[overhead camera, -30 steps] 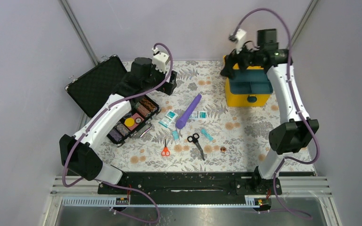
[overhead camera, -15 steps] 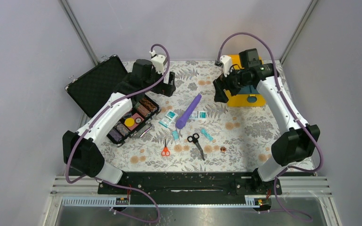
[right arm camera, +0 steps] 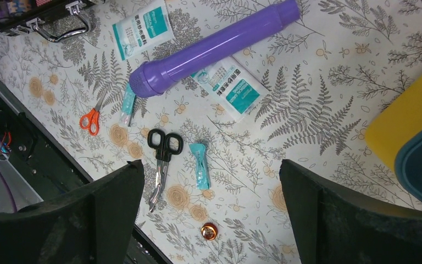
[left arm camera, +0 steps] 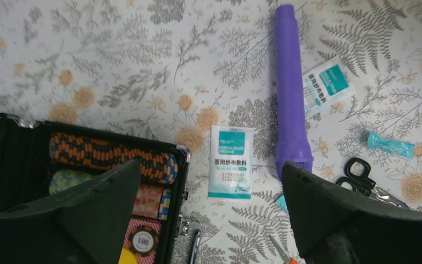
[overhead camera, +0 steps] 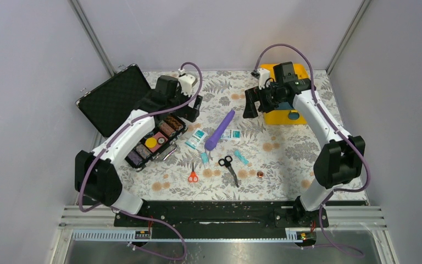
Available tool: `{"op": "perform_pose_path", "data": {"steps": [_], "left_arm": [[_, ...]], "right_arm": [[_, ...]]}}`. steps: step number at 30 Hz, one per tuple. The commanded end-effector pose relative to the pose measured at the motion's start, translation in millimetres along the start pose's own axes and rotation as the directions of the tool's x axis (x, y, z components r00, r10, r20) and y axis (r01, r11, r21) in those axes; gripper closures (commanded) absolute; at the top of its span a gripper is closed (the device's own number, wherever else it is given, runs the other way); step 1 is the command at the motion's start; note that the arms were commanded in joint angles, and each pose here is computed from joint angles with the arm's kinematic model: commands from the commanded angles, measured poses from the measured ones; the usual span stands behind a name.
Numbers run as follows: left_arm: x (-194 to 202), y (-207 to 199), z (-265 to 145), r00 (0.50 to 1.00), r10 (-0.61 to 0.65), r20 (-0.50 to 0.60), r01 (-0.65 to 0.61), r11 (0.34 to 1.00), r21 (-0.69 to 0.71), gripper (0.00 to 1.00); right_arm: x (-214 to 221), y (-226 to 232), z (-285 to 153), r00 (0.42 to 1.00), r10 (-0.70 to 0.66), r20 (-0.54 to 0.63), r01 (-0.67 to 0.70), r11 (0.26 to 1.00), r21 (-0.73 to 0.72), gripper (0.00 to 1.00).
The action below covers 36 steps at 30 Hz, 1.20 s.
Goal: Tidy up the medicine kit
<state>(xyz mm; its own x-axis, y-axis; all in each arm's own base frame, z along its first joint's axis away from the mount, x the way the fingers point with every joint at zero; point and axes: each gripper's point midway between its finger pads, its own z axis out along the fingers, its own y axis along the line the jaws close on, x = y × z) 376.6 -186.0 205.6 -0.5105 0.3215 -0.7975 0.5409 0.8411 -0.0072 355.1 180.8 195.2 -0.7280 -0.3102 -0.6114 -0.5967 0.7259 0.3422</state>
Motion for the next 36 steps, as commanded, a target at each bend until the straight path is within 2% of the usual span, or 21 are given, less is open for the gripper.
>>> {"op": "perform_pose_path", "data": {"steps": [1, 4, 7, 9, 11, 14, 18, 25, 31, 36], "left_arm": [[18, 10, 15, 0.989, -0.102, -0.103, 0.099, 0.994, -0.039, 0.01], [33, 11, 21, 0.982, -0.145, -0.124, 0.141, 0.989, -0.047, 0.04], [37, 6, 23, 0.979, -0.165, -0.120, 0.163, 0.986, -0.022, 0.05], [37, 4, 24, 0.978, -0.167, -0.126, 0.166, 0.986, -0.015, 0.06], [37, 6, 24, 0.975, -0.172, -0.139, 0.171, 0.985, -0.020, 0.06], [33, 13, 20, 0.971, -0.193, -0.143, 0.192, 0.981, -0.021, 0.07], [30, 31, 12, 0.962, -0.234, -0.144, 0.231, 0.972, -0.037, 0.08], [24, 67, -3, 0.949, -0.292, -0.121, 0.281, 0.954, -0.103, 0.10], [25, 76, -11, 0.944, -0.314, -0.102, 0.300, 0.945, -0.132, 0.10], [27, 76, -13, 0.943, -0.316, -0.102, 0.302, 0.944, -0.131, 0.10]], "right_arm": [[-9, 7, 4, 1.000, -0.022, 0.020, 0.023, 0.999, -0.038, 0.01], [-1, 15, 4, 0.993, -0.118, -0.002, 0.117, 0.987, -0.111, 0.03], [10, 21, 9, 0.965, -0.260, -0.024, 0.252, 0.951, -0.180, 0.13], [19, 21, 17, 0.921, -0.386, -0.043, 0.370, 0.905, -0.211, 0.20], [26, 19, 27, 0.863, -0.501, -0.058, 0.476, 0.847, -0.235, 0.24], [34, 10, 48, 0.741, -0.666, -0.086, 0.632, 0.736, -0.243, 0.27], [42, -2, 82, 0.579, -0.803, -0.142, 0.759, 0.595, -0.264, 0.30], [61, -20, 126, 0.460, -0.838, -0.295, 0.786, 0.539, -0.305, 0.39], [69, -35, 147, 0.446, -0.812, -0.378, 0.780, 0.559, -0.281, 0.40], [75, -44, 160, 0.414, -0.799, -0.436, 0.785, 0.556, -0.274, 0.46]]}}
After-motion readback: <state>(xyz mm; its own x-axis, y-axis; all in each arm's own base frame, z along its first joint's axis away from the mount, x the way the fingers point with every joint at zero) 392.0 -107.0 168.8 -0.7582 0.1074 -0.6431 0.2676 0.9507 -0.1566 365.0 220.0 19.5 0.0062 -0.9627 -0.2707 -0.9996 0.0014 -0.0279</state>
